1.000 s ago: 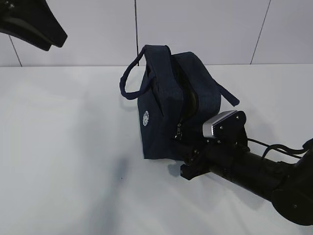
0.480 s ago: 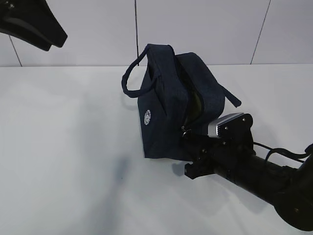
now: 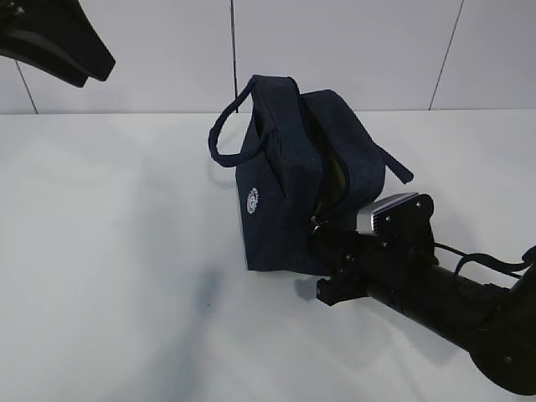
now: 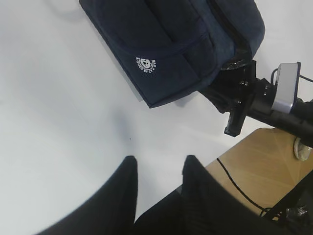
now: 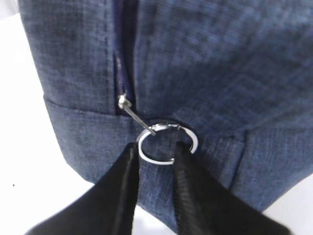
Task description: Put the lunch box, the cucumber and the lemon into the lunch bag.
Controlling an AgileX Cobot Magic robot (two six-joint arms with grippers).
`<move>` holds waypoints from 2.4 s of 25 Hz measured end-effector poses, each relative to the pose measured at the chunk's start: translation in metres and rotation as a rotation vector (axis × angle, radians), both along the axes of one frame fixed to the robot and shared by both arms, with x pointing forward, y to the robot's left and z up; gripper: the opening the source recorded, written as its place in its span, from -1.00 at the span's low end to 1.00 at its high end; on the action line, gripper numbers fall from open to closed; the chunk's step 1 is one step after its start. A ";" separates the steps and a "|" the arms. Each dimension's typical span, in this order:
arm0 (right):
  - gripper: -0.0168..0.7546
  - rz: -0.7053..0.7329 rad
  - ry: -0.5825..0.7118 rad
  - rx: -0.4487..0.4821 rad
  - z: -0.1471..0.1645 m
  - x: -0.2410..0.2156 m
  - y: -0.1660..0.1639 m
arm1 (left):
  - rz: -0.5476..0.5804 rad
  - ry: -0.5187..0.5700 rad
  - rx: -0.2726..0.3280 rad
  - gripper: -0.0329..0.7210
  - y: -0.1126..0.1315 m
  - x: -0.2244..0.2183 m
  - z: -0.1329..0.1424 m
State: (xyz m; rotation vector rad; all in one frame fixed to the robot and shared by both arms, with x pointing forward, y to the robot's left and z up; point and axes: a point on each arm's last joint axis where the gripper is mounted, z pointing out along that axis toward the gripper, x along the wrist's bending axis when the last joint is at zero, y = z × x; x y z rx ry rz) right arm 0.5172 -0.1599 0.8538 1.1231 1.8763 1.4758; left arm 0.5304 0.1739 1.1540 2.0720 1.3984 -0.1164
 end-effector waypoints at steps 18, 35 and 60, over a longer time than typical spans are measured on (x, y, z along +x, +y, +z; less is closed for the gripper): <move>0.03 -0.064 -0.001 0.010 0.005 -0.001 -0.006 | 0.000 0.000 0.000 -0.31 0.000 0.000 0.000; 0.05 0.081 -0.049 0.004 0.010 0.004 0.009 | 0.000 0.001 -0.003 -0.31 0.000 0.000 0.000; 0.05 0.097 -0.037 -0.008 0.002 0.010 0.013 | 0.000 0.001 -0.004 -0.31 0.000 0.000 0.000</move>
